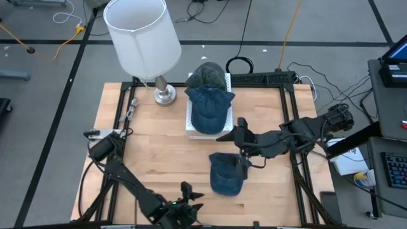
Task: Pick & Place hat
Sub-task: Stack the blue cap on top of the other blue caps on the shelf
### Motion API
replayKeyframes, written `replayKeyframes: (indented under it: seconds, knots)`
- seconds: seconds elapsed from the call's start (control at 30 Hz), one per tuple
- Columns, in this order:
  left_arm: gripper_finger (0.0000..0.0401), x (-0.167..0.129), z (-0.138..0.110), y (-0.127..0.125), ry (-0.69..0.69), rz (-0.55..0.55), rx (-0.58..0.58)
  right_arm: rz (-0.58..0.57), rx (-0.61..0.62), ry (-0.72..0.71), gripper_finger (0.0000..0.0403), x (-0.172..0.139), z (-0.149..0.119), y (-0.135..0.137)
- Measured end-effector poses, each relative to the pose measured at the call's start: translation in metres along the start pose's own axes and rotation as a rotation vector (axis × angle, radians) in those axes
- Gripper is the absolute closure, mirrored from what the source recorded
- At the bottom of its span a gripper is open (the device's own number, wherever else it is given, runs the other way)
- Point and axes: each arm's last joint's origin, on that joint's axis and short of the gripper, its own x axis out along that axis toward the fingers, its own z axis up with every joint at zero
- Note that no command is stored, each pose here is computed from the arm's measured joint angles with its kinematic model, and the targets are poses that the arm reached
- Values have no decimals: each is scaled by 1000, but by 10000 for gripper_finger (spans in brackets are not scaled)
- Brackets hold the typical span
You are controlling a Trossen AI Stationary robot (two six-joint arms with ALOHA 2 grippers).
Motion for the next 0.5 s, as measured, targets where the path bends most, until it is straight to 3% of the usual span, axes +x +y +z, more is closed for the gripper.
replayKeyframes:
  seconds: [0.27,0.5]
  knots:
    - [192,41,-8,-2,12,14,-53,51,-23,-7,129,-12,1,6]
    - [192,64,-12,6,41,-4,-2,76,-85,2,129,-16,-3,13]
